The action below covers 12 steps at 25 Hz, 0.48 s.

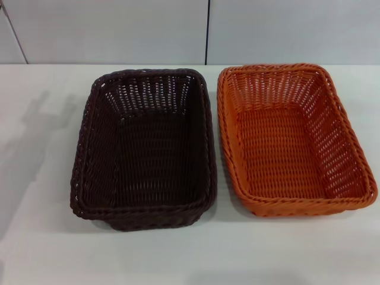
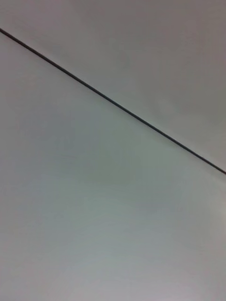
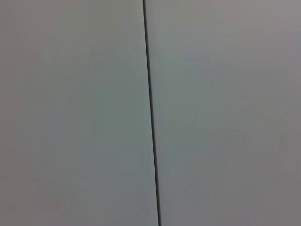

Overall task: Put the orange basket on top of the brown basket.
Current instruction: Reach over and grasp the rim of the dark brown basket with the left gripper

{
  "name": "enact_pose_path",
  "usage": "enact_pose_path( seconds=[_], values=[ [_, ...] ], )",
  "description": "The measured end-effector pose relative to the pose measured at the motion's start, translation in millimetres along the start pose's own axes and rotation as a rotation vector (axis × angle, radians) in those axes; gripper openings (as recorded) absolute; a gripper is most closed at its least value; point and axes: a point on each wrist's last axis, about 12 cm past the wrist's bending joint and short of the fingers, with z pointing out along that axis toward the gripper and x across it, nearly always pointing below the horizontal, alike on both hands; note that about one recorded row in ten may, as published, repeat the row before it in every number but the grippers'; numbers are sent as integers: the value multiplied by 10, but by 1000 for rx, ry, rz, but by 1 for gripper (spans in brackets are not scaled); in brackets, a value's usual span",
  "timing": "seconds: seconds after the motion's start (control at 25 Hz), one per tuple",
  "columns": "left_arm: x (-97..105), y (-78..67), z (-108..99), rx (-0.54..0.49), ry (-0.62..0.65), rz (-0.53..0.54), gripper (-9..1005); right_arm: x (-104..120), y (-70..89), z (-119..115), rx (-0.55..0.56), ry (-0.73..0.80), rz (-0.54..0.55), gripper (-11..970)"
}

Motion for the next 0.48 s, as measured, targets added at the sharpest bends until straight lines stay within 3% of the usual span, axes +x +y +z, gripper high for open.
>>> enact_pose_path(
  seconds=[0.48],
  values=[
    [-9,15,25,-5,10,8,744,24,-22,24,8,32,-3,585]
  ],
)
